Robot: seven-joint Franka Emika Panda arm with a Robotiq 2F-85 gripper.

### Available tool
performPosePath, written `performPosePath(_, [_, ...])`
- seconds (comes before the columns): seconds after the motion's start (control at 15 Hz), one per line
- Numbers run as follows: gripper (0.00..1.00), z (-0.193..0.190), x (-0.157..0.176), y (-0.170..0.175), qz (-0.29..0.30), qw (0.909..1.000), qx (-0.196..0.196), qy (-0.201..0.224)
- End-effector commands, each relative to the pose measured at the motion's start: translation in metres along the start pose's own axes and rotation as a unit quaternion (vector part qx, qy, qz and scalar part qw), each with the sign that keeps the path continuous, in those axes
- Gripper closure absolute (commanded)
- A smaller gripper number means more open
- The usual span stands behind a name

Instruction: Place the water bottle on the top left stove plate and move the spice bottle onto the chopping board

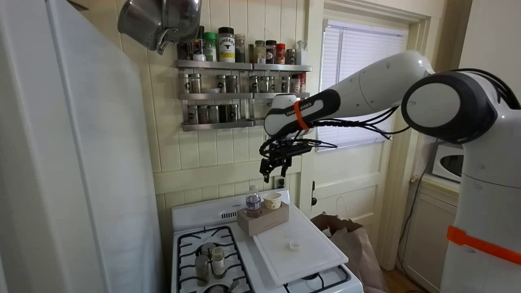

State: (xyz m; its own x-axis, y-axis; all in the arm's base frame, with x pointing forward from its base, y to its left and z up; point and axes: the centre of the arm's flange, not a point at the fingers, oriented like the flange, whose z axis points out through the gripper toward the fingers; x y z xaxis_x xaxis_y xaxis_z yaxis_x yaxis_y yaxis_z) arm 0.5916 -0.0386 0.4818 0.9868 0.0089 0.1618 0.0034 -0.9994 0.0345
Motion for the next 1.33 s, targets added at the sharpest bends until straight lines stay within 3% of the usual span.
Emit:
performPosePath(0.0, [0.0, 0.015, 0.035, -0.024, -0.03, 0.9994, 0.012, 0.013])
performPosePath(0.27, [0.0, 0.03, 0.06, -0.054, -0.052, 0.9985, 0.01, 0.01])
performPosePath(0.67, [0.0, 0.05, 0.084, -0.068, -0.057, 0.9983, 0.005, 0.006])
performPosePath(1.27, [0.11, 0.052, 0.073, -0.071, -0.04, 0.9992, 0.007, 0.0])
